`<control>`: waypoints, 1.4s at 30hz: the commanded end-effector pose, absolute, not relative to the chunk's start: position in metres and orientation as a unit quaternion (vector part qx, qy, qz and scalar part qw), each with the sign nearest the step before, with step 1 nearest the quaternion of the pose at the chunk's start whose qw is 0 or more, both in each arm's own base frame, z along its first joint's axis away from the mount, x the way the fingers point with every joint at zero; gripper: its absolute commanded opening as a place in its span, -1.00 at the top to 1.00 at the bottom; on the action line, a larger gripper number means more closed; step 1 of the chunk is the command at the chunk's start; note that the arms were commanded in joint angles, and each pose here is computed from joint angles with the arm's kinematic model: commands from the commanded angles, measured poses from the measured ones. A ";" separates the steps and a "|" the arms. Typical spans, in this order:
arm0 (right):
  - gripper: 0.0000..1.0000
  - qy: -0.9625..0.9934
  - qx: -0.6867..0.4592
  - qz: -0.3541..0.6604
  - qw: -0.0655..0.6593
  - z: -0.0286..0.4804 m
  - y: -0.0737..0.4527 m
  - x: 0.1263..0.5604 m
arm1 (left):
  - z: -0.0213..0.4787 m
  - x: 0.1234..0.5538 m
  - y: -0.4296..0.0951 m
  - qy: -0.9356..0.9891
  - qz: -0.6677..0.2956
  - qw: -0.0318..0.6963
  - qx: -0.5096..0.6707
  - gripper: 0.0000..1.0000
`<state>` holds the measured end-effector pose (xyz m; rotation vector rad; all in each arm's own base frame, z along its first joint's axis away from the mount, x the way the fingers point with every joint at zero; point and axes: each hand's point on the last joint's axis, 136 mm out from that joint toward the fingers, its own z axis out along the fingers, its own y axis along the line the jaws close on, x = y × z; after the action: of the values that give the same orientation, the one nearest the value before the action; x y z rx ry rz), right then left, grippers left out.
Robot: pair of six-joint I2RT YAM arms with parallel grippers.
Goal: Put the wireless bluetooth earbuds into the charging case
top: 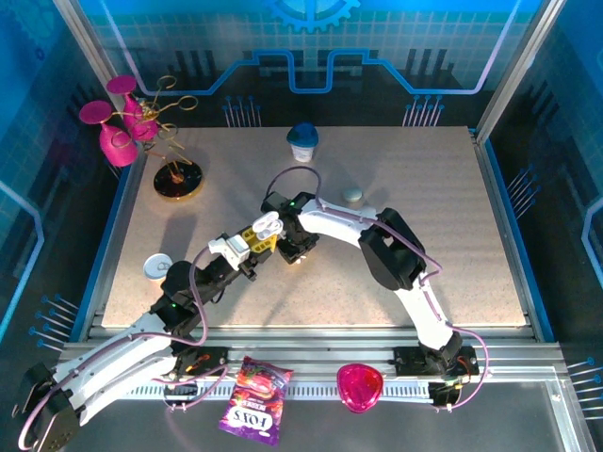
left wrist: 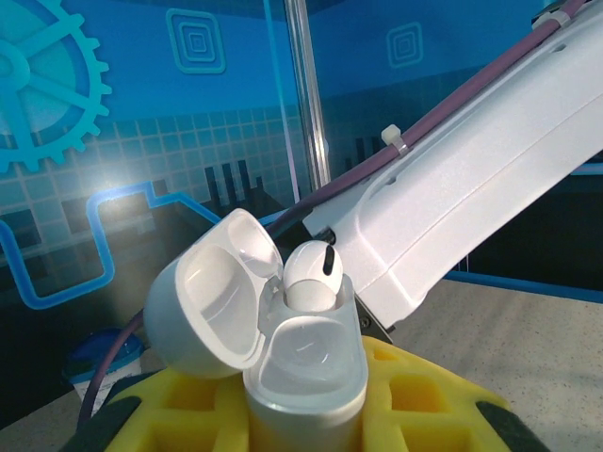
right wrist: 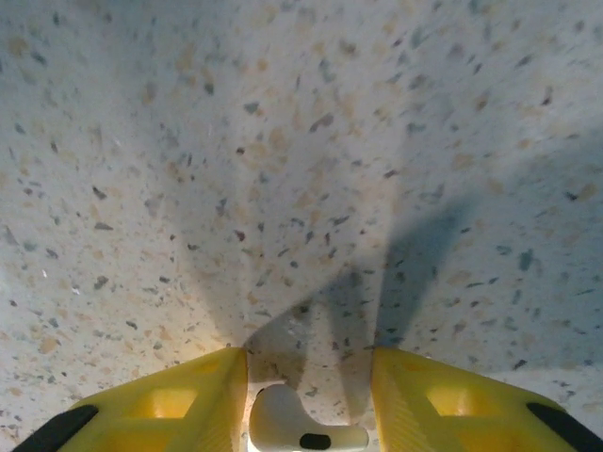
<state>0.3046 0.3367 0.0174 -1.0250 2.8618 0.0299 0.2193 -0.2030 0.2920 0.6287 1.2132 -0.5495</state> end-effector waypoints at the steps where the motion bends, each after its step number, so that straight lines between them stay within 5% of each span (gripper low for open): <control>1: 0.25 0.932 -0.361 -0.018 0.019 0.009 0.330 0.293 | 0.292 0.221 -0.199 0.553 -0.240 0.747 0.281 0.69; 17: 0.27 0.923 -0.384 -0.025 -0.004 0.017 0.323 0.280 | 0.288 0.225 -0.201 0.559 -0.238 0.743 0.282 0.68; 27: 0.49 0.922 -0.387 -0.022 -0.014 0.023 0.320 0.275 | 0.289 0.227 -0.202 0.559 -0.236 0.743 0.281 0.68; 42: 0.52 0.940 -0.323 0.099 0.057 0.072 0.308 0.291 | 0.283 0.230 -0.201 0.569 -0.241 0.739 0.269 0.67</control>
<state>0.2839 0.3078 0.0456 -1.0698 2.8940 0.1551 0.2278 -0.2049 0.2802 0.6245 1.2606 -0.5339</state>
